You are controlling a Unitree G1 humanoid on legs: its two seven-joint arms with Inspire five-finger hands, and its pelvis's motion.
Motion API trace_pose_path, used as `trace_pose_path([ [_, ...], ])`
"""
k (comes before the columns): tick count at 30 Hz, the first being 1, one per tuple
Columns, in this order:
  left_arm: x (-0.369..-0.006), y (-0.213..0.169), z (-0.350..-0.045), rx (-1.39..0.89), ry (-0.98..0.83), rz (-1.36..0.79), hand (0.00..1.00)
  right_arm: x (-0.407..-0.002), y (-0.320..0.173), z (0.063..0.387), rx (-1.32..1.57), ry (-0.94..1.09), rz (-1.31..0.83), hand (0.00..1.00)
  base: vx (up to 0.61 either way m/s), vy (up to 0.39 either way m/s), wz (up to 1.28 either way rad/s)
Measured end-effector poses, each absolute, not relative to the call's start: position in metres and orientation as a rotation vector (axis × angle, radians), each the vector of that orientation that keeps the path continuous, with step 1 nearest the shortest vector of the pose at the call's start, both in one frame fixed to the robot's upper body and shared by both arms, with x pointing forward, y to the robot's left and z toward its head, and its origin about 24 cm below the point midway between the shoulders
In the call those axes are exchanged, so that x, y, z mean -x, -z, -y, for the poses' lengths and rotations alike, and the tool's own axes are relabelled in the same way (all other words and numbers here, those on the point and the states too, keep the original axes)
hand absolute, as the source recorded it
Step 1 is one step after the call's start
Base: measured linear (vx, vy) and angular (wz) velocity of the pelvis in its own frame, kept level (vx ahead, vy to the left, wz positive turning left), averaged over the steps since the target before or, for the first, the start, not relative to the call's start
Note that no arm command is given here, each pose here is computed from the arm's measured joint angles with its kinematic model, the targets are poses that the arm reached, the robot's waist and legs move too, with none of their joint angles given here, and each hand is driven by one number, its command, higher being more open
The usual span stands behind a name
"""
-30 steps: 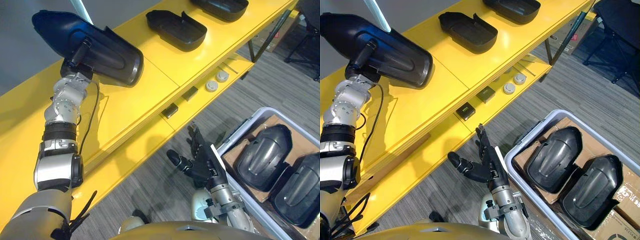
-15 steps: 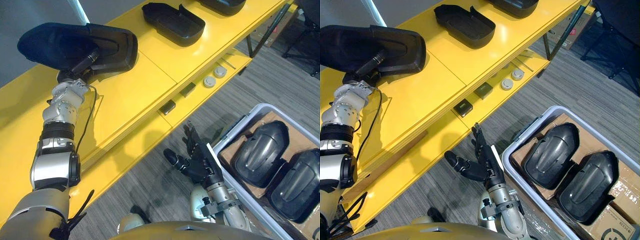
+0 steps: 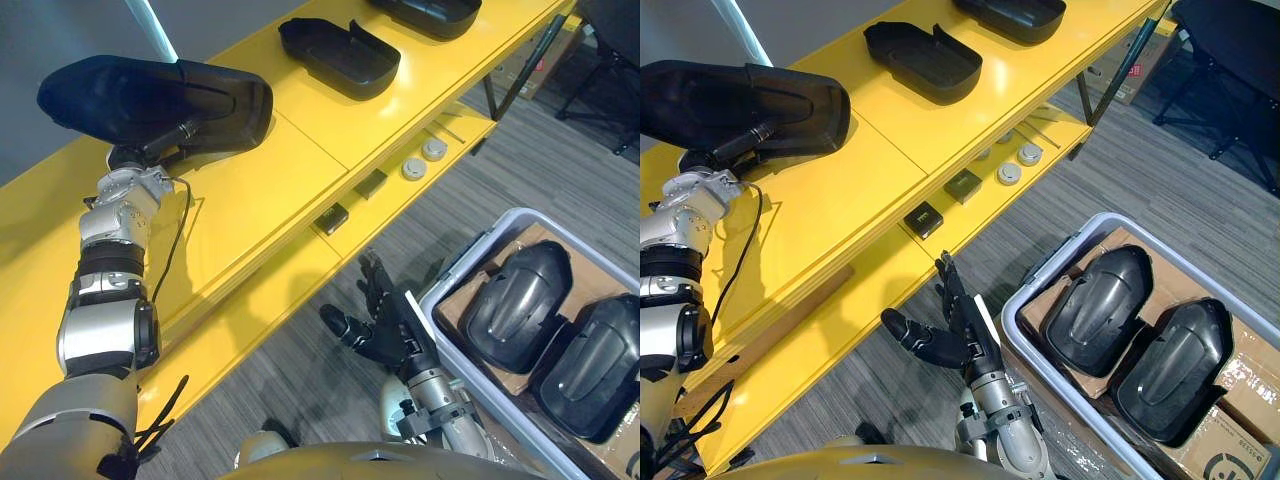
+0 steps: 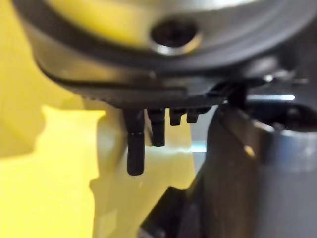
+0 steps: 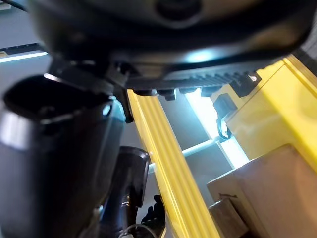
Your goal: Walk over and take three plastic housings, then place them on the shelf
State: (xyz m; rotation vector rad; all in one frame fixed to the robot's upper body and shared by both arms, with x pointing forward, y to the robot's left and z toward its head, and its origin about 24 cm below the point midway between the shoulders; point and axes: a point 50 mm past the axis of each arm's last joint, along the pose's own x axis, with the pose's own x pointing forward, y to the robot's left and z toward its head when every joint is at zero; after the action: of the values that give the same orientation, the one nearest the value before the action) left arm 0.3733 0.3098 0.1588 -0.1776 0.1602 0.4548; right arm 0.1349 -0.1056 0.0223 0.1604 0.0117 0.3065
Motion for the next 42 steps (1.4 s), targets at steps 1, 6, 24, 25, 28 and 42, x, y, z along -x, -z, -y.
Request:
trace_pose_path([
  [1, -0.372, -0.16, -0.314, 0.152, -0.468, -0.175, 1.0, -0.135, -0.022, 0.105, -0.162, -0.309, -0.013, 1.0, 0.0, 0.0, 0.0],
  [6, -0.37, -0.16, -0.322, 0.04, -0.507, -0.245, 1.0, -0.133, -0.022, 0.102, -0.168, -0.321, -0.019, 1.0, 0.0, 0.0, 0.0],
  [24, -0.357, -0.133, -0.337, -0.243, -0.523, -0.449, 1.0, -0.121, -0.002, 0.104, -0.142, -0.341, -0.117, 1.0, 0.0, -0.002, 0.01],
  [25, -0.355, -0.13, -0.338, -0.244, -0.522, -0.458, 1.0, -0.121, -0.002, 0.104, -0.142, -0.343, -0.121, 1.0, 0.0, 0.0, 0.0],
  [28, -0.354, -0.127, -0.34, -0.261, -0.525, -0.474, 1.0, -0.12, -0.001, 0.104, -0.142, -0.354, -0.123, 1.0, 0.0, 0.0, 0.0],
  [42, -0.329, -0.146, -0.383, -0.596, -0.744, -0.579, 1.0, -0.113, 0.012, 0.109, -0.163, -0.329, -0.184, 1.0, 0.0, 0.0, 0.0],
])
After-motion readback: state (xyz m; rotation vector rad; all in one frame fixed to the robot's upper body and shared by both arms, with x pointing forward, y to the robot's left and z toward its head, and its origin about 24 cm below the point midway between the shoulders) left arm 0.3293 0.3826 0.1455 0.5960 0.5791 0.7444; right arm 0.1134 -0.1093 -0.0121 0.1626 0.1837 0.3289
